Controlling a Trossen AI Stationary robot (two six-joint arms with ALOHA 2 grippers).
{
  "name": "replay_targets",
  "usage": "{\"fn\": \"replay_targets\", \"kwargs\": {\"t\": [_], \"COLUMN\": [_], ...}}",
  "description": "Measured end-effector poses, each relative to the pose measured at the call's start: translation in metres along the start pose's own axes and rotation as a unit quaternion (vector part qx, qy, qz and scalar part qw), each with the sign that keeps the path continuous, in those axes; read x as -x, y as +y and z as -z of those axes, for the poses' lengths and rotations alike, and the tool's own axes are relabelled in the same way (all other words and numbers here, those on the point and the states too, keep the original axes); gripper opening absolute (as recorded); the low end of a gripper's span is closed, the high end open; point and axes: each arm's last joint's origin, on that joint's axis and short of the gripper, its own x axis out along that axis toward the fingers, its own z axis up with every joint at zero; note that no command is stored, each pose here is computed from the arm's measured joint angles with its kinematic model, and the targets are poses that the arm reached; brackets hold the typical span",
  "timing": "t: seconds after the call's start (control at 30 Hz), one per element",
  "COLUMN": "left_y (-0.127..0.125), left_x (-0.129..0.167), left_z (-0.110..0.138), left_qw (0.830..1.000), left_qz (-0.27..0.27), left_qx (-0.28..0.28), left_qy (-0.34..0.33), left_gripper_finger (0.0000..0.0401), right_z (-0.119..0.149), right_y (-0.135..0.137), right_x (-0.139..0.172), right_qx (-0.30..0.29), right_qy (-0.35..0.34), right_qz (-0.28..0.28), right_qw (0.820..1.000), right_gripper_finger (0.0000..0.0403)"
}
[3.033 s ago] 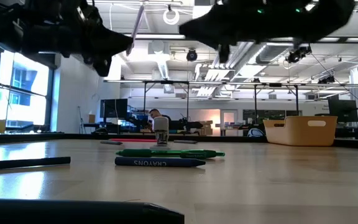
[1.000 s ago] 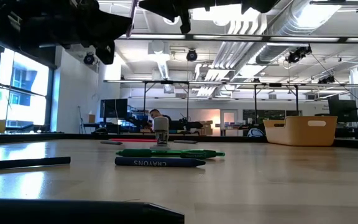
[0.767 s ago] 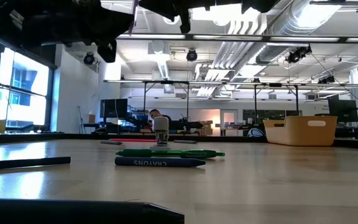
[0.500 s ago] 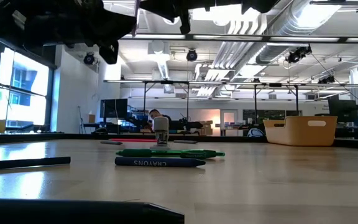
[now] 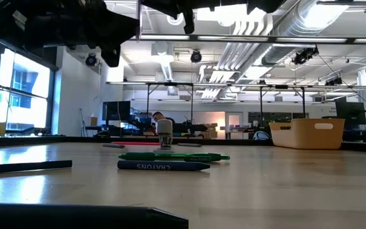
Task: Sort crayons/erasers/pens/pencils in bins
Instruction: Put the violet pen into the orange bin
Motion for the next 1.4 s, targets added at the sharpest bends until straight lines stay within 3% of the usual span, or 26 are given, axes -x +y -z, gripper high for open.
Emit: {"fn": "replay_targets", "kwargs": {"t": [0.23,0.43,0.73,0.97,1.1,1.2,1.3,1.4], "left_y": [0.003,0.003,0.003,0.004,0.004,0.004,0.004,0.003], "left_x": [0.001,0.003,0.003,0.004,0.004,0.004,0.004,0.006], "left_z": [-0.002,-0.005,-0.004,-0.003,-0.003,-0.003,-0.003,-0.004], "left_qw": [1.000,1.000,1.000,1.000,1.000,1.000,1.000,1.000], "left_qz": [-0.013,-0.013,-0.013,-0.015,-0.017,-0.017,-0.016,-0.015], "left_qx": [0.009,-0.005,-0.016,-0.017,-0.017,-0.017,-0.011,-0.012], "left_qy": [-0.006,-0.007,-0.001,0.000,0.000,0.000,0.000,-0.005], "left_gripper_finger": [0.0100,0.0111,0.0059,0.0010,0.0003,0.0004,0.0001,0.0001], "right_z": [-0.009,-0.027,-0.043,-0.046,-0.042,-0.040,-0.034,-0.024], "right_y": [-0.003,0.003,0.024,0.039,0.046,0.053,0.063,0.074], "right_x": [0.009,0.027,0.055,0.091,0.118,0.141,0.170,0.199], "right_qx": [0.012,0.017,0.027,-0.051,-0.136,-0.214,-0.283,-0.329], "right_qy": [0.032,0.047,0.072,0.152,0.223,0.281,0.352,0.431], "right_qz": [0.037,0.067,0.102,0.119,0.133,0.138,0.164,0.205], "right_qw": [0.999,0.996,0.992,0.980,0.956,0.925,0.877,0.815], "right_gripper_finger": [0.0007,0.0006,0.0007,0.0007,0.0007,0.0007,0.0007,0.0007]}}
